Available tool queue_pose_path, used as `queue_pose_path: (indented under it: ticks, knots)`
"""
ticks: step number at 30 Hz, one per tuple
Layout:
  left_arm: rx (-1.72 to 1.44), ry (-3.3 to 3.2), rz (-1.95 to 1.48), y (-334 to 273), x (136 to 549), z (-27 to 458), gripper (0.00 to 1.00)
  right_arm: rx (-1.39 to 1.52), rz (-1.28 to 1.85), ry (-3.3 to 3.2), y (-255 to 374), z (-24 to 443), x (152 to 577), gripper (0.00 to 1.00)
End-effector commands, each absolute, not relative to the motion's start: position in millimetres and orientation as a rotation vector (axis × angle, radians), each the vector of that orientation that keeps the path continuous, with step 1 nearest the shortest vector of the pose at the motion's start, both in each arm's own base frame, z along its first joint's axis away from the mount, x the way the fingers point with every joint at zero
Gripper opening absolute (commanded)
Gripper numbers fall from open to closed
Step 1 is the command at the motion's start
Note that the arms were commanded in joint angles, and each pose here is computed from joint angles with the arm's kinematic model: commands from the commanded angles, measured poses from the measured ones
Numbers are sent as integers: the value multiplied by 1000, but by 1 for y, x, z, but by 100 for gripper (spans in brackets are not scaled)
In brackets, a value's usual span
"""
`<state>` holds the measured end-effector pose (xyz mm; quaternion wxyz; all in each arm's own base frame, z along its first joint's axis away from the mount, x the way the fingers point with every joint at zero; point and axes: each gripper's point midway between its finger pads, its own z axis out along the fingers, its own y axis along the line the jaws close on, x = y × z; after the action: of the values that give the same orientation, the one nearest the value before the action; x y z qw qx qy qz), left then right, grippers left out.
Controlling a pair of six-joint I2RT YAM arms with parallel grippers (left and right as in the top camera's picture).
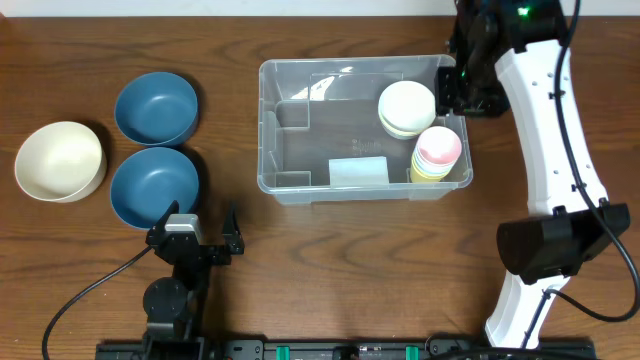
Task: Pack container
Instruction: 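Open the right gripper and raise it away from the bin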
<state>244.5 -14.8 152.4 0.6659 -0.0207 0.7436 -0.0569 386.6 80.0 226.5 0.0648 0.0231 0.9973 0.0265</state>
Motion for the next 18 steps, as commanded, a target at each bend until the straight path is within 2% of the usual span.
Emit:
queue_pose_path:
  ticks: [1,8,10,18]
  knots:
    - [-52,1733,-92,-10,244,135,98,72,141,2924,78,254,389,67]
    - [-52,1733,-92,-10,244,135,98,170,157,2896,63,260,395,89]
    - [-52,1733,-92,-10,244,135,98,205,153,2891,54,260,397,99]
    - [-52,1733,-92,-10,244,135,98,451,123,2853,-5,260,402,99]
